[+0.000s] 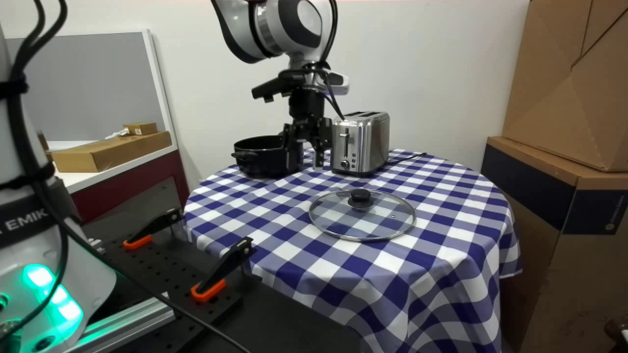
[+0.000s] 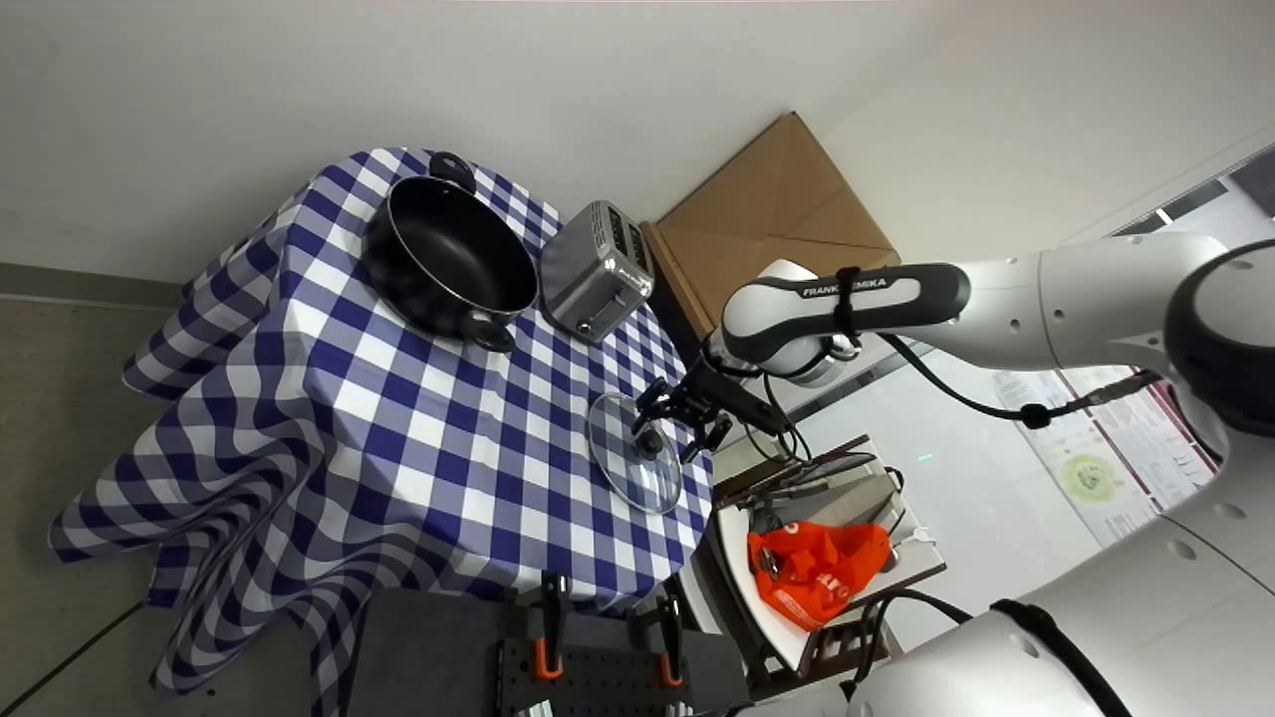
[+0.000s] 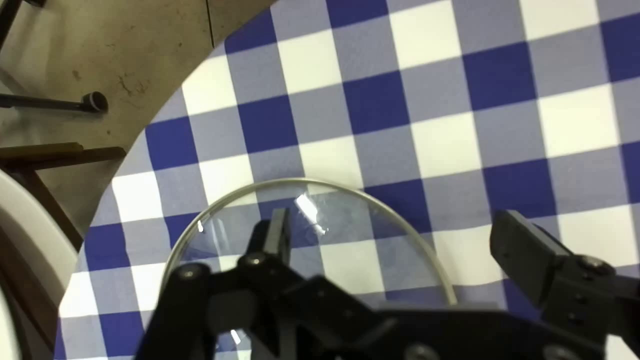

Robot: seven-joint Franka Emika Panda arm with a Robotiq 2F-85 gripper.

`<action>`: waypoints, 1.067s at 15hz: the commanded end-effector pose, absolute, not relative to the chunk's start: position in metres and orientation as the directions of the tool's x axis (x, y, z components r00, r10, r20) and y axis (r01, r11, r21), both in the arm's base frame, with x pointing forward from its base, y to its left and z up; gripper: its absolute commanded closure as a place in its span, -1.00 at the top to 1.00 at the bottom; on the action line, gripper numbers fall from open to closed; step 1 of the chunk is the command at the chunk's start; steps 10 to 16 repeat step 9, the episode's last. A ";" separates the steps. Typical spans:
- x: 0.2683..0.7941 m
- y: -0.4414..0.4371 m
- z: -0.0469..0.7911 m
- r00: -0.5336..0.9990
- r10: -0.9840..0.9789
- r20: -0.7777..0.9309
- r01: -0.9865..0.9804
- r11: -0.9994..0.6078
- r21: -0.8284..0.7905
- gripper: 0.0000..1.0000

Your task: Remove the glass lid from the black pot

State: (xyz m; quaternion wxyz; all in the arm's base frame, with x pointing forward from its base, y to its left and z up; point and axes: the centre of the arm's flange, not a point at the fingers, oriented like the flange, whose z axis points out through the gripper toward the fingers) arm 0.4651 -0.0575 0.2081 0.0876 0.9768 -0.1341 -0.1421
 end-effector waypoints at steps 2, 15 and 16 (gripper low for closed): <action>0.409 0.015 0.282 0.953 -0.121 -0.278 -0.058 -0.973 0.225 1.00; 0.396 0.064 0.309 0.976 -0.005 -0.217 0.050 -0.968 0.248 1.00; 0.396 0.064 0.309 0.976 -0.005 -0.217 0.050 -0.968 0.248 1.00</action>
